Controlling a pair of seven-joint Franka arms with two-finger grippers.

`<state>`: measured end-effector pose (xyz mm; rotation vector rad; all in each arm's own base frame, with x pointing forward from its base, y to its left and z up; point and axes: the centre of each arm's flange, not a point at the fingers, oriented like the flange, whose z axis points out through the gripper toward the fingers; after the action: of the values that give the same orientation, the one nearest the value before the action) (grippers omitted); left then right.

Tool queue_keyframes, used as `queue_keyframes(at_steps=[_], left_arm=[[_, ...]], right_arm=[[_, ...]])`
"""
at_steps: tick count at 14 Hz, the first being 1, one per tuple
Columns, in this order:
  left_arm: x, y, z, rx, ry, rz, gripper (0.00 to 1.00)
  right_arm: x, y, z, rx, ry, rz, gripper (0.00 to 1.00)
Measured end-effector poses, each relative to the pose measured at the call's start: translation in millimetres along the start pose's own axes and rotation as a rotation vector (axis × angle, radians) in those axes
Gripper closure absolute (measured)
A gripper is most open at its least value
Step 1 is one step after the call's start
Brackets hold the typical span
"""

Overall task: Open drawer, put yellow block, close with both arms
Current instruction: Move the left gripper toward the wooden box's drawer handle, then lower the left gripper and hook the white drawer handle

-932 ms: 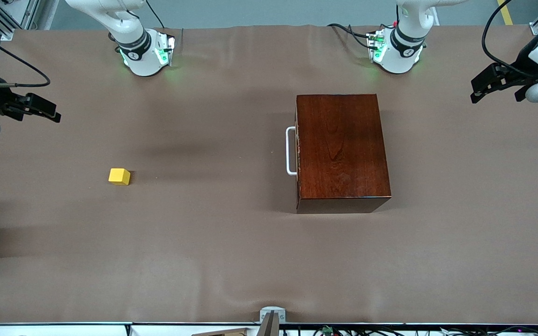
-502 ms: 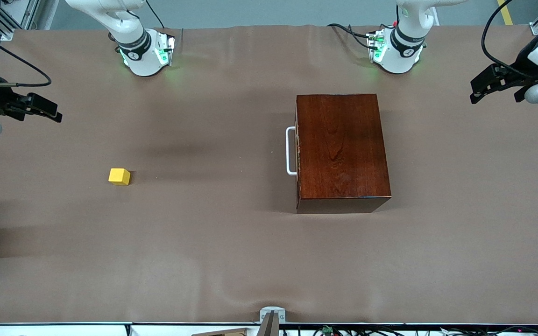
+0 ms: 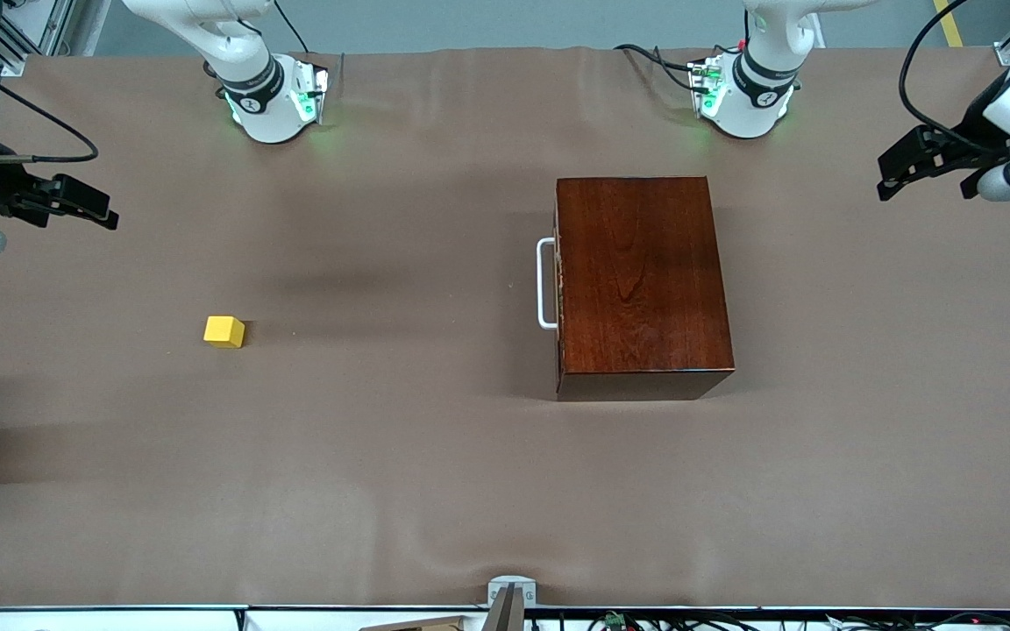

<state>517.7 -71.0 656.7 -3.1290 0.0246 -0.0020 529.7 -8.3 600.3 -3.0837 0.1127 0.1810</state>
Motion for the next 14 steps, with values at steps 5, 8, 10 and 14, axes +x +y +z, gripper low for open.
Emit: queue_keyframes(at_steps=[5, 8, 10, 14], left_arm=[[15.3, 100.4, 21.0, -0.022, -0.034, 0.09, 0.0], [26.5, 180.6, 47.6, -0.057, -0.083, 0.031, 0.0], [27.2, 243.1, 72.1, -0.041, -0.096, 0.002, 0.0], [7.3, 371.1, 142.7, 0.011, -0.088, -0.038, 0.0]], right_arm=[[0.0, -0.7, 0.1, 0.0, 0.0, -0.001, 0.0], [-0.1, -1.7, 0.2, 0.0, 0.0, -0.003, 0.0], [-0.1, -1.7, 0.3, 0.0, -0.001, -0.003, 0.0], [-0.1, -1.7, 0.5, 0.0, -0.001, -0.003, 0.0]])
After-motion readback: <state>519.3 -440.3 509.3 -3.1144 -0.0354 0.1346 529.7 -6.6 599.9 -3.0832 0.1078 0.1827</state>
